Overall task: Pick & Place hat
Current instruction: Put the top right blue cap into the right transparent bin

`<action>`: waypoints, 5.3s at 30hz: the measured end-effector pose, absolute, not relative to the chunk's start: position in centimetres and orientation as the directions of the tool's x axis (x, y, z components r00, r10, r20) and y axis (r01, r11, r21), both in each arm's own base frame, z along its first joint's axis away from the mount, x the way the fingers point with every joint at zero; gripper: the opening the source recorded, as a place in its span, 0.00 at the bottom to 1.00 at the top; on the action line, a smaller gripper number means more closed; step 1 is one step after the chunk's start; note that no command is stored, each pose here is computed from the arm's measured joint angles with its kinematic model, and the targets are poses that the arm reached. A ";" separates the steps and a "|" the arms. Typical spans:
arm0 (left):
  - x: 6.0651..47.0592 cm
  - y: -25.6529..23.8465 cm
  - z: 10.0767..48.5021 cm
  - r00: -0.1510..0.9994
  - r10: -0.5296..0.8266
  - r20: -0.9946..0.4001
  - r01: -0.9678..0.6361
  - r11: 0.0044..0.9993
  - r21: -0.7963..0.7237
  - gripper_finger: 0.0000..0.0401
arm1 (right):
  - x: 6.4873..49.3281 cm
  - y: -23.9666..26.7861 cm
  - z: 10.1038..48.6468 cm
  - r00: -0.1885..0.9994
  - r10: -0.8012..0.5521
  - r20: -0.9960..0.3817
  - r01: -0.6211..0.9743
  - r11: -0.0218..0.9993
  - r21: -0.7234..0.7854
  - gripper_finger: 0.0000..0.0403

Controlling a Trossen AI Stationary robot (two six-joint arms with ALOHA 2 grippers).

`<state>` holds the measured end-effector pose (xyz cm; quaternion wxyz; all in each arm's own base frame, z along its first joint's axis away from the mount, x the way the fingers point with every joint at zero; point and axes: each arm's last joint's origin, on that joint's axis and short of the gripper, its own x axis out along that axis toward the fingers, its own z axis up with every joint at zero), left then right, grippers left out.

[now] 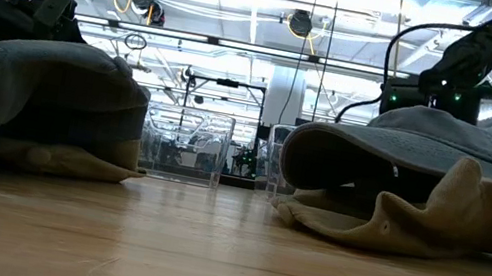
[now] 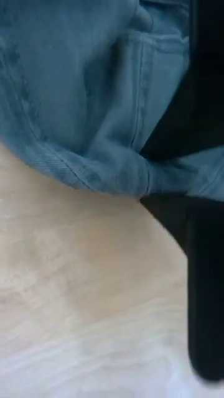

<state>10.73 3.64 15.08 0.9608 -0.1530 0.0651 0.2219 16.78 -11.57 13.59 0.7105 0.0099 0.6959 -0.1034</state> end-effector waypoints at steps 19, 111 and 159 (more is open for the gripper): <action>10.7 3.6 15.1 0.893 0.406 -0.193 -0.446 0.855 -0.265 0.53 | 14.8 -10.9 19.6 -0.058 -0.315 -0.947 0.243 0.916 -0.319 0.00; 10.7 3.6 15.1 0.893 0.406 -0.192 -0.446 0.855 -0.265 0.53 | 27.3 -14.2 41.5 0.325 -0.743 -0.585 0.347 0.670 -0.657 0.00; 10.7 3.6 15.1 0.893 0.406 -0.193 -0.446 0.855 -0.265 0.53 | 29.8 -17.5 25.9 0.398 -0.649 -0.648 0.103 0.733 -0.672 0.14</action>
